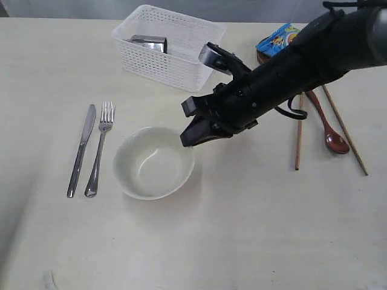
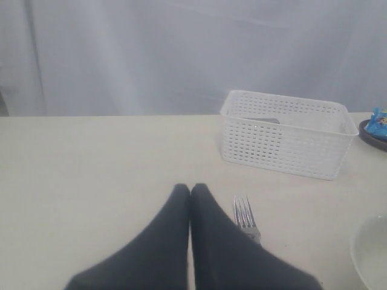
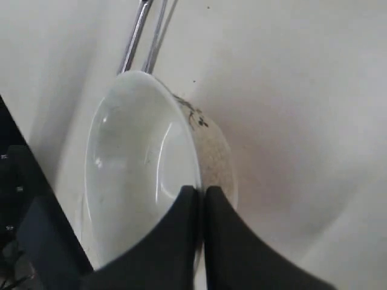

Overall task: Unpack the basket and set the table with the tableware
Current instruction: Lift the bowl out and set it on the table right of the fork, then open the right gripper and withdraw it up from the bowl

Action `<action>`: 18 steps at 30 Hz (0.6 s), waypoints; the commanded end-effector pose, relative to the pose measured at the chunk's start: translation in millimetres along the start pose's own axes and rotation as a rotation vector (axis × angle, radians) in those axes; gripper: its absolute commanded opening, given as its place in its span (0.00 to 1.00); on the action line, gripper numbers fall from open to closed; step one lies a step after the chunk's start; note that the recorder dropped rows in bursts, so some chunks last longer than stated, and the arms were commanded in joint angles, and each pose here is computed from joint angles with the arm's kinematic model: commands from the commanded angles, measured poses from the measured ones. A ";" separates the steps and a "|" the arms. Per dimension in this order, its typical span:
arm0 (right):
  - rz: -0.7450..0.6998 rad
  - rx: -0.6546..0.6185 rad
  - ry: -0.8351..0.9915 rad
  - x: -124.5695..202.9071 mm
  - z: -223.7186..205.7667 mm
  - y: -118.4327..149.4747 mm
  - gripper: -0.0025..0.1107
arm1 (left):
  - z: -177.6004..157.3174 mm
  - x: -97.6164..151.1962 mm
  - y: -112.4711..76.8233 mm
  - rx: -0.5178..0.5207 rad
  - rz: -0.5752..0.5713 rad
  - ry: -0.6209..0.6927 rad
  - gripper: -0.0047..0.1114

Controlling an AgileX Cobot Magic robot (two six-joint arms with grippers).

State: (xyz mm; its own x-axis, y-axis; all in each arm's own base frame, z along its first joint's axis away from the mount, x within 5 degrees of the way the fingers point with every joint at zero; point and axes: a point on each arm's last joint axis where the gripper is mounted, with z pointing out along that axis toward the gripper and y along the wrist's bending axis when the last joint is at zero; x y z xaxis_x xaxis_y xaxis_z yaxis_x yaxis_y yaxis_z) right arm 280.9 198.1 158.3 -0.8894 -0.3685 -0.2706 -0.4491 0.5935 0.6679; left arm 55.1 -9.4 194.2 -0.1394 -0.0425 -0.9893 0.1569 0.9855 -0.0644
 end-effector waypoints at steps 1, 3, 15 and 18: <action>0.022 -0.003 -0.043 -4.0 7.7 -9.4 0.02 | -0.1 0.2 -0.1 0.002 -0.004 -0.007 0.04; 0.019 0.004 -0.023 -2.1 10.6 -12.6 0.02 | -0.1 0.2 -0.1 0.002 -0.004 -0.007 0.04; 0.031 0.057 -0.010 -0.9 12.1 -20.0 0.02 | -0.1 0.2 -0.1 0.002 -0.004 -0.007 0.04; 0.031 0.079 0.015 1.5 12.0 -22.0 0.02 | -0.1 0.2 -0.1 0.002 -0.004 -0.007 0.04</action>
State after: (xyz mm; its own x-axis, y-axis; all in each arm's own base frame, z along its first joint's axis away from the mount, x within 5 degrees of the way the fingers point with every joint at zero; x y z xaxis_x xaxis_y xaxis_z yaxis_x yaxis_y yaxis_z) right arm 288.0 197.0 137.7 -0.9068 -0.3408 -0.2481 -0.4171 0.6404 0.6449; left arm 55.1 -9.4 194.2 -0.1394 -0.0425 -0.9893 0.1569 0.9855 -0.0644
